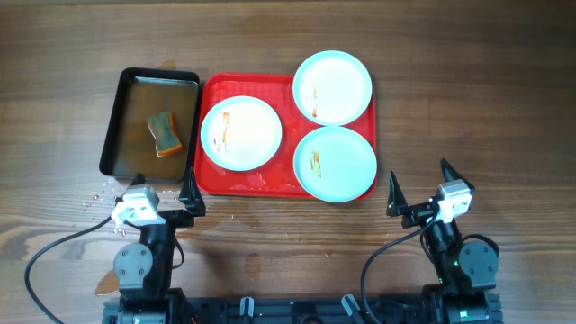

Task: Clean dirty plates on tray and stack at the side

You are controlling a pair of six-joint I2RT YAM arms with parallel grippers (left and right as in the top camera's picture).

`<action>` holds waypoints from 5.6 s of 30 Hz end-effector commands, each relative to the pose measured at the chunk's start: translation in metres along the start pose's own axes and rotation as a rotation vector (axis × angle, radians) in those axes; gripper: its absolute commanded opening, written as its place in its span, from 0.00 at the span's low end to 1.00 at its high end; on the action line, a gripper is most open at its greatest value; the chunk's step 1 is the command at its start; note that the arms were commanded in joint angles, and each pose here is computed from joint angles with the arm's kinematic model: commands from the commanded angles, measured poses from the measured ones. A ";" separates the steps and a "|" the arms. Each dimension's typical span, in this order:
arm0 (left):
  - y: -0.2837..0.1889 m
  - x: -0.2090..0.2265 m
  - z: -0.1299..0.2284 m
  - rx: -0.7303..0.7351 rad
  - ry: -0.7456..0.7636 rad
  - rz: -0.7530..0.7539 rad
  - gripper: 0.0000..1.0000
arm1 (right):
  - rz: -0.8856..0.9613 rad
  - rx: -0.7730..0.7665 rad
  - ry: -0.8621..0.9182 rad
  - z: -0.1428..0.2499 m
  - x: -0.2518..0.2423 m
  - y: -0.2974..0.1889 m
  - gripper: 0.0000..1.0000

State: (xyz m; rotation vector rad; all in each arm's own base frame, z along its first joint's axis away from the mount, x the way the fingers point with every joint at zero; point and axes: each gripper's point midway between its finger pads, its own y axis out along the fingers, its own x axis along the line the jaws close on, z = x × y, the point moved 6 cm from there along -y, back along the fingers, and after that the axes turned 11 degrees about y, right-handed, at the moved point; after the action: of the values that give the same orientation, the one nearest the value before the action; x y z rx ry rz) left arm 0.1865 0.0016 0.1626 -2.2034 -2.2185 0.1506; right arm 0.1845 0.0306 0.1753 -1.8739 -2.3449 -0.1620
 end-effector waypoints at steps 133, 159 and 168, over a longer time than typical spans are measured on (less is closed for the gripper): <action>0.127 -0.012 -0.110 1.022 -0.160 0.036 1.00 | -0.618 0.770 0.308 -0.100 0.125 0.226 1.00; 0.169 0.064 -0.054 1.104 -0.267 -0.259 0.94 | 0.000 1.251 0.181 0.117 0.159 0.277 0.57; 0.176 0.067 -0.038 1.140 -0.270 -0.262 0.91 | 0.066 1.335 0.186 0.159 0.169 0.266 0.33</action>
State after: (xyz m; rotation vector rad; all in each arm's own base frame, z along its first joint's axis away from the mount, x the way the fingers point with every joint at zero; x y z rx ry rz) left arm 0.3595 0.0674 0.1839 -1.3029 -1.6986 1.3545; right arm 0.4059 0.2795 0.0784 -1.0857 -1.5822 0.8965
